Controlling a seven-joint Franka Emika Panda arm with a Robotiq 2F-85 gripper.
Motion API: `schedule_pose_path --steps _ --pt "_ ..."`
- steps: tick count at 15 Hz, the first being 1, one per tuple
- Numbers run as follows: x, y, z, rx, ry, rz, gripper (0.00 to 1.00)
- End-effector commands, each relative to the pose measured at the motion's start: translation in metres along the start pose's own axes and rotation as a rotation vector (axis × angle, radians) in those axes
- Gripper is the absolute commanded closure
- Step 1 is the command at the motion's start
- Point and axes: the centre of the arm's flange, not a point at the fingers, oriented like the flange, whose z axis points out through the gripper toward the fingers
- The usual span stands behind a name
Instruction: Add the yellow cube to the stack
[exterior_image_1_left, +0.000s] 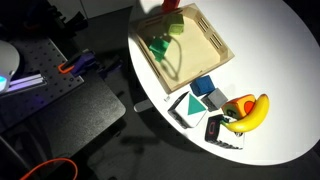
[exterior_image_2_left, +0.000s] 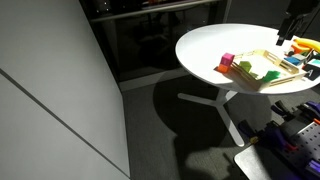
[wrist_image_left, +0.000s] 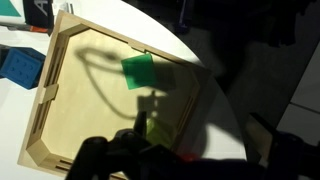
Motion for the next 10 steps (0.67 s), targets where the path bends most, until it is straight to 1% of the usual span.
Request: schedule_pose_path --steps 1,3,5,6,7,8,10 --pt "0.008 0.025 -0.005 -0.059 -0.037 -0.071 0.0" --pt "0.008 0.031 -0.007 -0.091 -0.047 -0.078 0.0" --pt "0.005 0.032 -0.013 -0.096 -0.041 -0.062 0.0" --pt "0.001 0.025 -0.021 -0.073 -0.035 -0.055 0.0" --pt "-0.005 0.016 -0.033 -0.023 -0.03 -0.036 0.0" --pt "0.003 0.023 -0.007 -0.063 -0.041 -0.044 0.0" --pt "-0.001 0.019 -0.017 -0.041 -0.041 -0.036 0.0"
